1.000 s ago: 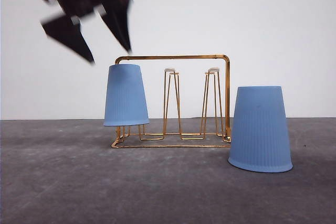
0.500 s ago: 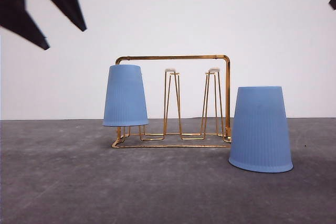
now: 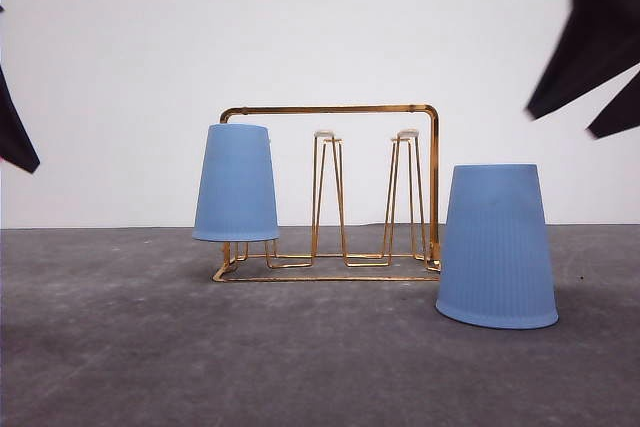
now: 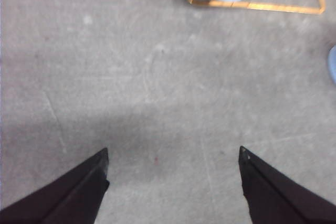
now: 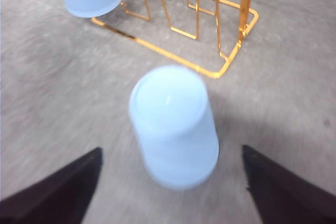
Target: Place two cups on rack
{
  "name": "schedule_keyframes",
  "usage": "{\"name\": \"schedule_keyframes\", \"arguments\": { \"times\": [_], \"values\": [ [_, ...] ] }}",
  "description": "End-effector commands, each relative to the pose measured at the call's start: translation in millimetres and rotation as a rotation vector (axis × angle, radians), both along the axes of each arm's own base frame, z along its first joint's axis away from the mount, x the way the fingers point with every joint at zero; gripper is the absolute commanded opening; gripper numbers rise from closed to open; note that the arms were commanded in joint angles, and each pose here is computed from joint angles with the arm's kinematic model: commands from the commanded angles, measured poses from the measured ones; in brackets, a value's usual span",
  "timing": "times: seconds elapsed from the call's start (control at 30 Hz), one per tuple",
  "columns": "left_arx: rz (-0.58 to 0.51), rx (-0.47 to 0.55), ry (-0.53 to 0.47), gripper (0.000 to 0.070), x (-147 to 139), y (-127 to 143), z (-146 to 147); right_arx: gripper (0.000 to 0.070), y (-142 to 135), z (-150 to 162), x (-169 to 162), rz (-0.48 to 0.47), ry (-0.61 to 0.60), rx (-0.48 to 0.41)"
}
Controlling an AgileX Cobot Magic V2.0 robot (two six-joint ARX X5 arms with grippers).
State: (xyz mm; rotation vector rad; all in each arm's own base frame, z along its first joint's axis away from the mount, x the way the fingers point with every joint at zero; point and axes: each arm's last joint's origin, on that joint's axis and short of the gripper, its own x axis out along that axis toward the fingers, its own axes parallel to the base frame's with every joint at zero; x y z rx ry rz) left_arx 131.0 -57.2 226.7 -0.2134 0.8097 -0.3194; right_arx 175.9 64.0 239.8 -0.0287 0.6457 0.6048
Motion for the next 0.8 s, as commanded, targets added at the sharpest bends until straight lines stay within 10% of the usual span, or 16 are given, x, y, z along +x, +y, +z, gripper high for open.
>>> {"name": "schedule_keyframes", "arguments": {
  "times": [0.0, 0.37, 0.6, 0.77],
  "values": [
    [0.003, -0.017, -0.024, 0.0458, 1.0, -1.0, 5.5, 0.0589, 4.5, -2.1, 10.1, -0.002, 0.001, 0.015],
    [0.003, -0.023, -0.038, 0.0458, 0.1, -0.6, 7.1, 0.0586, 35.3, -48.5, 54.2, 0.063, 0.068, 0.022],
    [0.003, -0.023, -0.038, 0.0458, 0.1, -0.6, 7.1, 0.0261, 37.7, -56.9, 58.2, -0.012, 0.120, 0.021],
    [0.002, -0.023, -0.038, 0.0458, 0.1, -0.6, 7.1, 0.0248, 35.3, -27.8, 52.5, -0.031, 0.162, 0.029]
  ]
}}
